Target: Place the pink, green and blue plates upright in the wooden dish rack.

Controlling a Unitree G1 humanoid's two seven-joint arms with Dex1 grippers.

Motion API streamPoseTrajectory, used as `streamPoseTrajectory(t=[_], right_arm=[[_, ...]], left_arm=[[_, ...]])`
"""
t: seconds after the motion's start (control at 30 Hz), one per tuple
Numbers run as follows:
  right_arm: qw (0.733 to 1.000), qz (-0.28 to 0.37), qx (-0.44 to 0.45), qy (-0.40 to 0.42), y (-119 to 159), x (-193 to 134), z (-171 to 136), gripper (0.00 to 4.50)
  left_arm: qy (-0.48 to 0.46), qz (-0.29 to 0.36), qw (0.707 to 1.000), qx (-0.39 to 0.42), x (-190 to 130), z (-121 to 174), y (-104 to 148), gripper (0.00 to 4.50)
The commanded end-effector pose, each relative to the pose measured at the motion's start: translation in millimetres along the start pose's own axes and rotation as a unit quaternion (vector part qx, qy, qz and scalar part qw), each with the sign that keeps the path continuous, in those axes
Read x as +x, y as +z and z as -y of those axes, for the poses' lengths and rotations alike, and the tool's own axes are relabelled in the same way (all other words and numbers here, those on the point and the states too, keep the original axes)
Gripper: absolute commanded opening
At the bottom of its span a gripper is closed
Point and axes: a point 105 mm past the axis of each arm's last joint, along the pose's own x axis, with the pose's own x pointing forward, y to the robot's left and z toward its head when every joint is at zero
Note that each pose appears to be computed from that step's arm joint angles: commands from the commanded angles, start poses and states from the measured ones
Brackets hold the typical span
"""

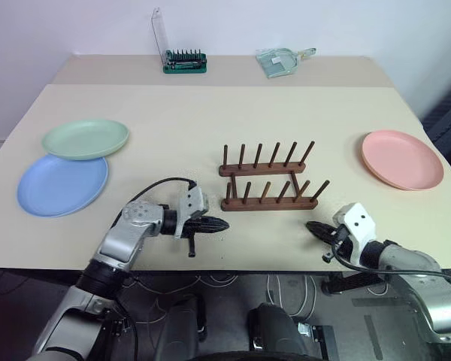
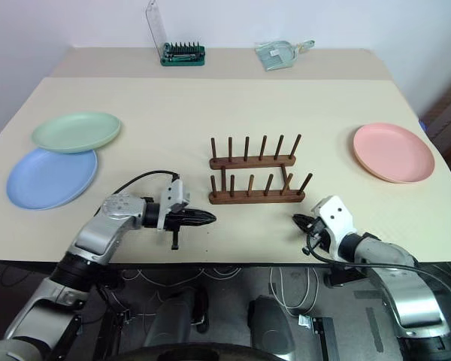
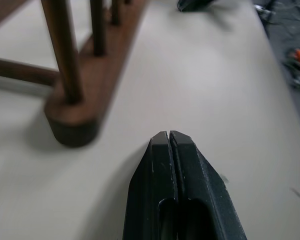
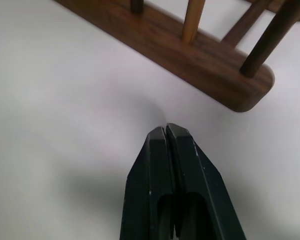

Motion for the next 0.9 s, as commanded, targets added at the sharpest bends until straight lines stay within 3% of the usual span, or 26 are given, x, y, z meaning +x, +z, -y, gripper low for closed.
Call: streamPoseTrajectory(t=[0.03, 0.57, 0.7, 0.77, 0.87, 0.9], right_arm=[[1.000, 0.005, -0.014, -0.007, 0.6, 11.3, 2.6, 0.00], [0.999, 0.023, -0.031, -0.023, 8.4, 26.6, 16.6, 0.00], [0.998, 0.031, -0.041, -0.032, 13.2, 22.5, 20.9, 0.00], [0.998, 0.043, -0.034, -0.020, 22.4, 4.1, 23.5, 0.00], [0.998, 0.041, -0.031, -0.032, 30.4, -19.8, 36.9, 0.78], [0.998, 0.038, -0.032, -0.038, 32.1, -25.4, 41.1, 1.25]], left_arm=[[0.064, 0.003, 0.998, 0.016, -2.2, -18.2, 2.3, 0.02], [0.123, 0.008, 0.992, 0.015, -3.8, -37.9, -3.3, 0.02], [0.121, 0.011, 0.993, 0.011, -4.6, -38.6, -3.1, 0.02], [0.095, 0.036, 0.995, -0.007, -10.5, -29.1, 2.5, 0.02], [0.045, 0.059, 0.997, -0.019, -18.8, -11.2, 8.8, 0.00], [0.034, 0.062, 0.997, -0.020, -20.6, -7.3, 9.7, 0.00]])
